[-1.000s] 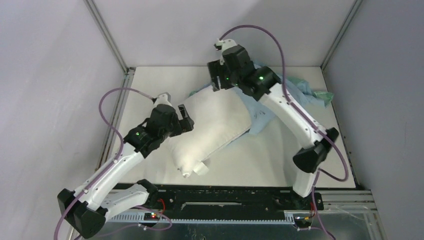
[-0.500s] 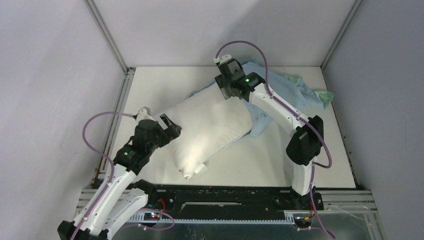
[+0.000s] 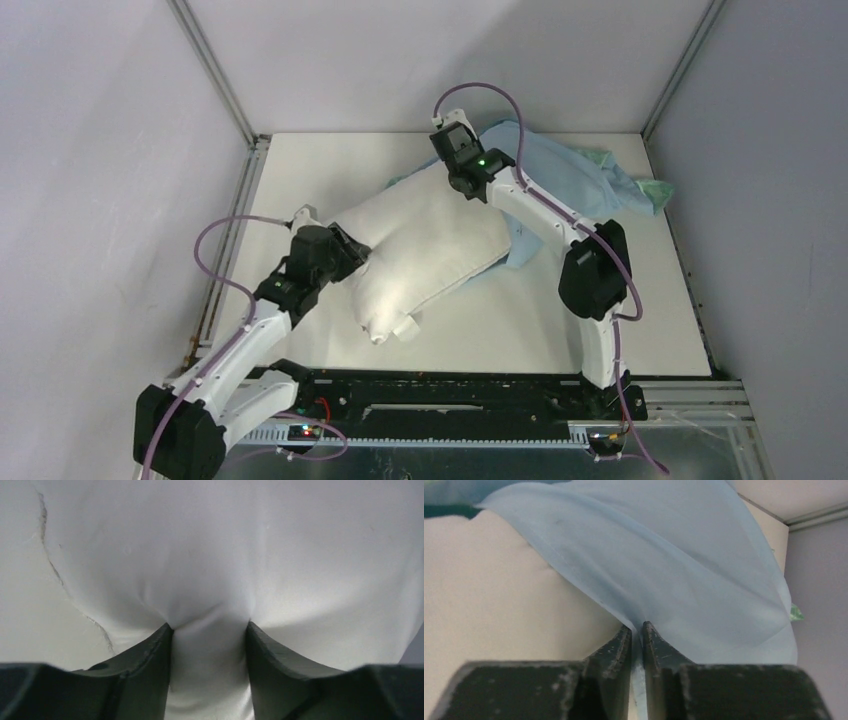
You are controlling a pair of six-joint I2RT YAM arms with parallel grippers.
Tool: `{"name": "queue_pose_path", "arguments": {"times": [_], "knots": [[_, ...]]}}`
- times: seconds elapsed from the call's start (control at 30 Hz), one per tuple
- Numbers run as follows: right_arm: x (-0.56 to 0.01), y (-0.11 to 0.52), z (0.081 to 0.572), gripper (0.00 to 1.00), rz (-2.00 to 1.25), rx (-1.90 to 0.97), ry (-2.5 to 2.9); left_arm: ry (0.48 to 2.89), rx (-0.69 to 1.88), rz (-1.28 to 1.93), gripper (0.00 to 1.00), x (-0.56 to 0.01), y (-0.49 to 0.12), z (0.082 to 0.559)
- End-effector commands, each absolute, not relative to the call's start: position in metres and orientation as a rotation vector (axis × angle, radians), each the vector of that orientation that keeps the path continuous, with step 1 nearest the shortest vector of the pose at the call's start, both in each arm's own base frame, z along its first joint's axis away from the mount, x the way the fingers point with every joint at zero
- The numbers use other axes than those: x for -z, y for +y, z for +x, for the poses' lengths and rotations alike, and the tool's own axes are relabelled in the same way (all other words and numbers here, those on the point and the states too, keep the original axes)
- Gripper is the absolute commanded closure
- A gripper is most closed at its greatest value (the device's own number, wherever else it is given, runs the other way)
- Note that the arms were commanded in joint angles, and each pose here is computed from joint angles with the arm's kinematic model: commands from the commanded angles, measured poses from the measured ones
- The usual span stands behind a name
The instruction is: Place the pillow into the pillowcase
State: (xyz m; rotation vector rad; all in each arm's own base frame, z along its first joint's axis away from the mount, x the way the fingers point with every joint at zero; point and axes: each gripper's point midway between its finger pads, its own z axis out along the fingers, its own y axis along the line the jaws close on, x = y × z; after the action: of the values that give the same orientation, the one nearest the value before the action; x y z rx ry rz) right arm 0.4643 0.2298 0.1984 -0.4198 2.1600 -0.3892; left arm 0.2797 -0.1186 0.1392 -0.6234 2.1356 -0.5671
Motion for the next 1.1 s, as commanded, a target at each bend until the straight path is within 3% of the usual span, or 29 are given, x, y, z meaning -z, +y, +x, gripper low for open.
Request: {"name": "queue_pose_path", "arguments": {"times": [0.0,0.13,0.27,0.4,0.57,0.6,0.7,0.77,1.07], "knots": [[-0.233,0.23,0.47,0.97,-0.337,0.468,2.077,2.155,0.549,-0.631,0.54,-0.124,-0.118,0.284],[-0.276,0.305,0.423,1.0,-0.418,0.143,2.081,2.146,0.649,-0.594,0.83,-0.134,-0.144,0.295],[-0.3,0.384,0.339,1.0,-0.596,-0.182,2.019,2.036,0.809,-0.544,0.97,-0.185,-0.185,0.315],[-0.274,0.367,0.332,1.0,-0.556,-0.265,2.114,1.95,0.786,-0.603,1.0,-0.226,-0.183,0.329],[-0.239,0.32,0.337,1.0,-0.481,-0.273,2.211,1.839,0.729,-0.73,1.0,-0.235,-0.158,0.33],[-0.239,0.311,0.337,0.92,-0.458,-0.249,2.219,1.839,0.722,-0.738,1.0,-0.232,-0.157,0.329],[-0.244,0.284,0.33,0.49,-0.399,-0.186,2.202,1.872,0.706,-0.747,1.0,-0.217,-0.158,0.328],[-0.246,0.265,0.323,0.34,-0.333,-0.16,2.193,1.882,0.685,-0.747,1.0,-0.212,-0.157,0.327],[-0.187,0.177,0.277,0.31,-0.016,-0.098,2.204,1.882,0.635,-0.733,1.0,-0.211,-0.147,0.322]]}}
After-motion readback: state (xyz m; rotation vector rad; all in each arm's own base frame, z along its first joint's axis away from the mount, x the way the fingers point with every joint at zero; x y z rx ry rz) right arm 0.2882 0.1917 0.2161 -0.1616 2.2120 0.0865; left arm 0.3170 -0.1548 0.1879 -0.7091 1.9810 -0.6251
